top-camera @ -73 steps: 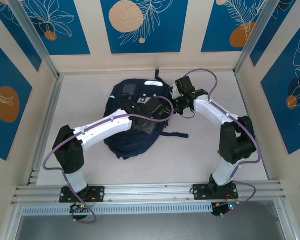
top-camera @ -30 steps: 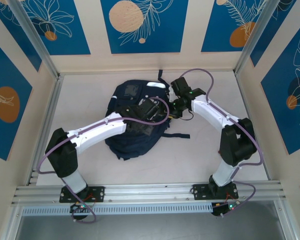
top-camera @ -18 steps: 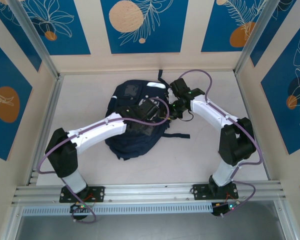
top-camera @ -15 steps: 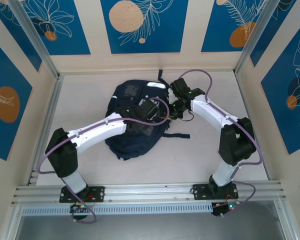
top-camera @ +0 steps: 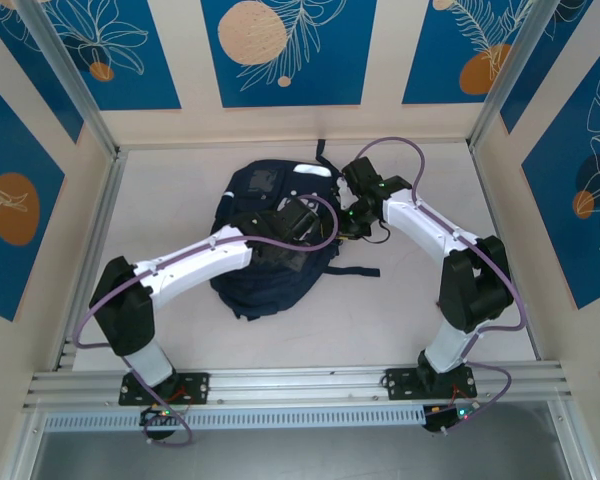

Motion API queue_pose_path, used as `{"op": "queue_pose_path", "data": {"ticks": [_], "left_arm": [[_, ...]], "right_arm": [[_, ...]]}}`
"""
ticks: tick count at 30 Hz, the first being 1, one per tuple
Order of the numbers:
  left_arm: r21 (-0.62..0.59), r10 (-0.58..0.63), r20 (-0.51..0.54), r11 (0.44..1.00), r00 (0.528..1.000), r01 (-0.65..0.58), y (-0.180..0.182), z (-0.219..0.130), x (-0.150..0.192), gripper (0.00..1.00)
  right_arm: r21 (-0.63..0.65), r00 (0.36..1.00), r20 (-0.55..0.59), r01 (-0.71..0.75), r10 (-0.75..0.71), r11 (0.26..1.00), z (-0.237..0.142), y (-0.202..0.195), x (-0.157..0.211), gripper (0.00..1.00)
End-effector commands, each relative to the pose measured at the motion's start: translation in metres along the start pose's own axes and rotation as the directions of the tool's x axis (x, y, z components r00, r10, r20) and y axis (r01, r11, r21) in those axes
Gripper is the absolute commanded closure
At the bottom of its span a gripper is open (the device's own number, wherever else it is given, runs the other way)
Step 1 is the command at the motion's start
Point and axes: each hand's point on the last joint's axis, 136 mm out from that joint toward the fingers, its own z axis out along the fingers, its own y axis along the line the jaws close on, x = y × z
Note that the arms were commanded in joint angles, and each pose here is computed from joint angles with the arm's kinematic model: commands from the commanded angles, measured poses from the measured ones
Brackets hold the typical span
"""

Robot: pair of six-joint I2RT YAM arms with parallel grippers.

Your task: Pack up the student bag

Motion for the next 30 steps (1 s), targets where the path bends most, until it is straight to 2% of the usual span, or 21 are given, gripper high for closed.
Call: {"op": "queue_pose_path", "data": {"ticks": [1,8,14,22,27,30], "left_arm": [[0.018,0.006,0.068,1.000,0.998,-0.008,0.004,-0.016,-0.011,1.00],[0.030,0.010,0.079,0.999,0.997,-0.012,0.003,-0.016,-0.009,1.00],[0.034,0.006,0.087,0.999,0.996,-0.009,0.003,-0.015,-0.010,1.00],[0.041,-0.002,0.108,0.999,0.994,-0.002,0.003,-0.020,-0.012,1.00],[0.041,-0.007,0.111,0.999,0.994,0.003,0.003,-0.022,-0.012,1.00],[0.038,-0.011,0.111,0.999,0.994,0.007,0.004,-0.022,-0.012,1.00]], "right_arm": [[-0.019,0.996,-0.005,0.087,-0.087,0.996,-0.010,0.008,0.004,0.63],[-0.057,0.992,0.024,0.123,-0.121,0.991,-0.018,0.021,-0.006,0.56],[-0.075,0.977,0.028,0.211,-0.209,0.975,-0.016,0.038,-0.007,0.53],[-0.043,0.961,0.007,0.277,-0.277,0.960,0.000,0.038,-0.021,0.59],[-0.075,0.945,-0.020,0.323,-0.325,0.943,0.010,0.042,-0.022,0.64],[-0.025,0.947,-0.020,0.321,-0.321,0.947,0.014,0.033,-0.025,0.69]]}}
